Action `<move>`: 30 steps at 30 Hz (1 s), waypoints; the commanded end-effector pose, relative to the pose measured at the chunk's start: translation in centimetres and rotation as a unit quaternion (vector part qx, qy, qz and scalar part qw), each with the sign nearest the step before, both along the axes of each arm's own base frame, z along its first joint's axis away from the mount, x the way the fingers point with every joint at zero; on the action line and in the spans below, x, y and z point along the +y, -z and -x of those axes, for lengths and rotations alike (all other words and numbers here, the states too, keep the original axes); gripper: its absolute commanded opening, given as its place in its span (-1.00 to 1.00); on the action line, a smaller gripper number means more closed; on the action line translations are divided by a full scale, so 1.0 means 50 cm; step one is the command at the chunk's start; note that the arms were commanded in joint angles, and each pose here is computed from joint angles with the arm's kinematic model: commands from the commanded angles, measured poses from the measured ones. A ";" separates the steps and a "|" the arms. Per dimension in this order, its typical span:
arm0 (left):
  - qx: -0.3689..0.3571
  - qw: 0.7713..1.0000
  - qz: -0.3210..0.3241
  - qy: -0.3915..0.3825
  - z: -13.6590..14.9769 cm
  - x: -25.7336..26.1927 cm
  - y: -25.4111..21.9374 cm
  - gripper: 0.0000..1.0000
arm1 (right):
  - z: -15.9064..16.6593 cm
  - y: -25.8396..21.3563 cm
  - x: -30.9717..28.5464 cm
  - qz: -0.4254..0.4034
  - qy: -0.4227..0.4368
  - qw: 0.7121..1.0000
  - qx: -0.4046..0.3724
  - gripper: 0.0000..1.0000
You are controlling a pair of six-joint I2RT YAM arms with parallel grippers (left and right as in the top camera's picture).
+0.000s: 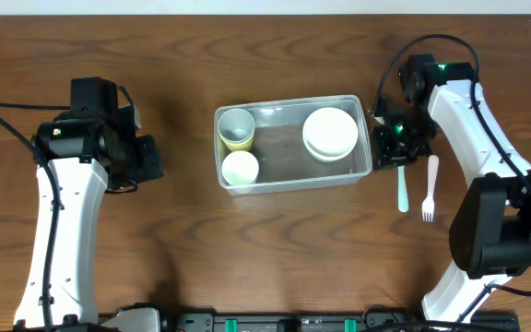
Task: Pack container
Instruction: 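Retract the right gripper out of the container toward the utensils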
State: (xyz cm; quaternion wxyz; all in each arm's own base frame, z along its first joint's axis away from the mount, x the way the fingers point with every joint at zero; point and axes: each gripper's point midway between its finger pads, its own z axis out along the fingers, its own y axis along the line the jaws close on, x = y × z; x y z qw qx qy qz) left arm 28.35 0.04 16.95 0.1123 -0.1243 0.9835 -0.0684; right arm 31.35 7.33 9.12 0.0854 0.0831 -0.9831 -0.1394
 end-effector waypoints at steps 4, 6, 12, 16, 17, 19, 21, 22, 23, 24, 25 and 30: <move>0.000 1.000 -0.006 0.005 0.001 0.006 0.000 -0.10 | 0.006 -0.015 0.041 -0.066 -0.023 0.998 -0.001 -0.69; 0.000 1.000 -0.006 0.005 0.001 0.006 0.000 -0.10 | 0.003 -0.011 0.032 -0.052 -0.014 0.999 -0.001 -0.70; 0.001 1.000 -0.006 0.005 0.001 0.006 0.000 -0.10 | -0.045 0.011 -0.080 0.114 0.136 0.984 -0.026 -0.72; 0.001 1.000 -0.006 0.005 0.001 0.006 0.000 -0.10 | -0.063 -0.026 -0.159 0.160 0.221 0.960 -0.061 -0.69; 0.001 1.000 -0.006 0.005 0.001 0.006 0.000 -0.10 | -0.064 -0.041 -0.173 0.158 0.233 0.957 -0.072 -0.67; 0.001 1.000 -0.006 0.005 0.001 0.006 0.000 -0.10 | -0.061 -0.080 -0.208 0.155 0.261 0.948 -0.097 -0.63; 0.000 1.000 -0.006 0.005 0.001 0.006 0.000 -0.10 | -0.047 -0.128 -0.247 0.152 0.285 0.938 -0.126 -0.57; 0.000 1.000 -0.006 0.005 0.001 0.006 0.000 -0.10 | -0.036 -0.152 -0.263 0.152 0.291 0.934 -0.140 -0.54; 0.000 1.000 -0.006 0.005 0.001 0.006 0.000 -0.10 | -0.023 -0.173 -0.277 0.153 0.296 0.931 -0.150 -0.33; 0.000 1.000 -0.006 0.005 0.001 0.006 0.000 -0.10 | -0.006 -0.193 -0.289 0.154 0.301 0.928 -0.158 -0.11; 0.001 1.000 -0.006 0.005 0.001 0.006 0.000 -0.10 | 0.010 -0.209 -0.298 0.155 0.307 0.925 -0.162 0.19; 0.001 1.000 -0.006 0.005 0.002 0.006 0.000 -0.10 | 0.113 -0.258 -0.294 0.152 0.327 0.922 -0.143 0.24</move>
